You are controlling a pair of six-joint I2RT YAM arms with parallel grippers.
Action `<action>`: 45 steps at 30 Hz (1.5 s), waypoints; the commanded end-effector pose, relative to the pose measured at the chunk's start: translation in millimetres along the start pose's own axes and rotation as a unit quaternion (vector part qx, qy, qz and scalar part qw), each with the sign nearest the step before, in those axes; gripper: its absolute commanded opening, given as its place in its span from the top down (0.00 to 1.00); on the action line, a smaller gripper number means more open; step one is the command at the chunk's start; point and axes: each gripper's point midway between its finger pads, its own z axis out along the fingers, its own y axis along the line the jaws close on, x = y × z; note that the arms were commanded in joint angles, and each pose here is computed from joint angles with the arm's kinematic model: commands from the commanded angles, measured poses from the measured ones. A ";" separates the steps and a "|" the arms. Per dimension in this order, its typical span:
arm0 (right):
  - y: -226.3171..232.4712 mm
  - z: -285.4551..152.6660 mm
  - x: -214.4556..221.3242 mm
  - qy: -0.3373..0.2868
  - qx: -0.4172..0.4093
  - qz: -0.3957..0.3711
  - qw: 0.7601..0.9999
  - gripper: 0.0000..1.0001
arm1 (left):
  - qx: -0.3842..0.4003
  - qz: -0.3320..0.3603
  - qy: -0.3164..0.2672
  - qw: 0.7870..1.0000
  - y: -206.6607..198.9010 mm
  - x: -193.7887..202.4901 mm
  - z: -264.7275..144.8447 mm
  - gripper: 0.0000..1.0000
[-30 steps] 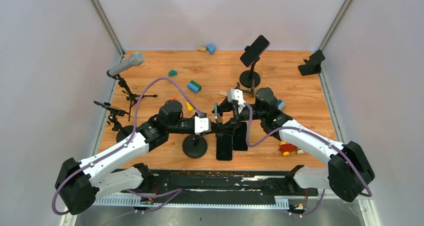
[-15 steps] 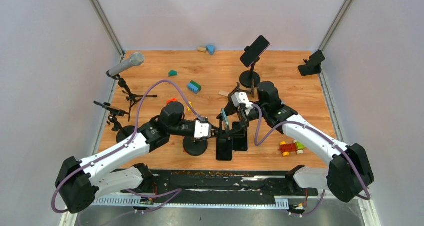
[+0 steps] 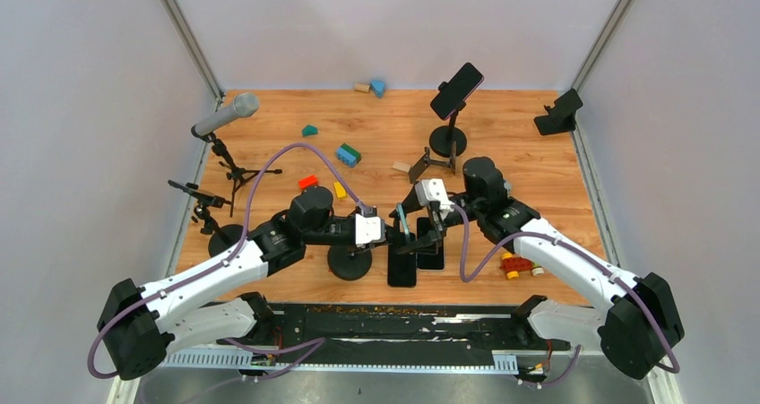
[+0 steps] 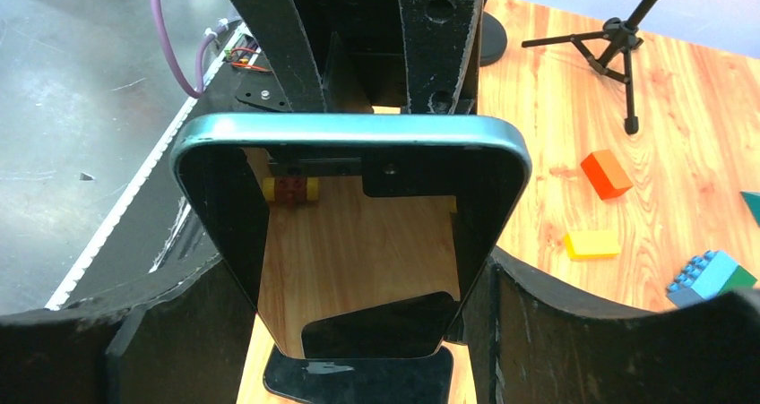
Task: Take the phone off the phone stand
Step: Remove the phone from the phone stand, then place the phone at the center of the board.
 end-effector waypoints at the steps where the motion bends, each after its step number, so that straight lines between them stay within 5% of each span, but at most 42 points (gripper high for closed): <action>1: -22.9 -7.3 -4.2 0.010 0.077 -0.052 0.996 1.00 | 0.003 -0.001 -0.046 0.999 -4.5 -31.7 -1.5 1.00; 16: 43.3 -20.0 -47.2 -0.059 -0.008 -0.078 0.995 1.00 | -0.034 0.006 -0.028 0.999 7.1 -25.7 -6.5 1.00; 19: 34.5 -24.1 -45.9 -0.050 0.038 -0.062 0.996 1.00 | -0.051 0.002 -0.020 0.999 12.8 -23.5 -8.1 1.00; 22: -7.8 -40.0 -35.5 -0.033 0.194 -0.002 0.981 1.00 | -0.097 -0.002 -0.001 0.995 28.4 -18.1 -12.8 1.00; 25: -47.9 -69.9 -21.4 -0.042 0.358 0.080 0.930 1.00 | -0.161 -0.010 0.016 0.987 47.2 -12.2 -23.2 1.00; 29: -79.9 -117.5 19.0 -0.039 0.543 0.255 0.799 1.00 | -0.227 -0.013 0.013 0.974 62.5 -9.9 -38.6 1.00; 33: -75.9 -153.7 71.3 0.047 0.649 0.357 0.671 1.00 | -0.270 -0.023 0.008 0.963 71.1 -9.5 -50.9 1.00; 40: -55.2 -179.2 137.5 0.131 0.695 0.431 0.561 1.00 | -0.285 -0.022 -0.010 0.958 73.1 -18.5 -59.4 1.00; 45: -45.5 -184.5 169.8 0.165 0.685 0.476 0.526 1.00 | -0.270 -0.007 -0.048 0.962 65.1 -38.6 -66.5 1.00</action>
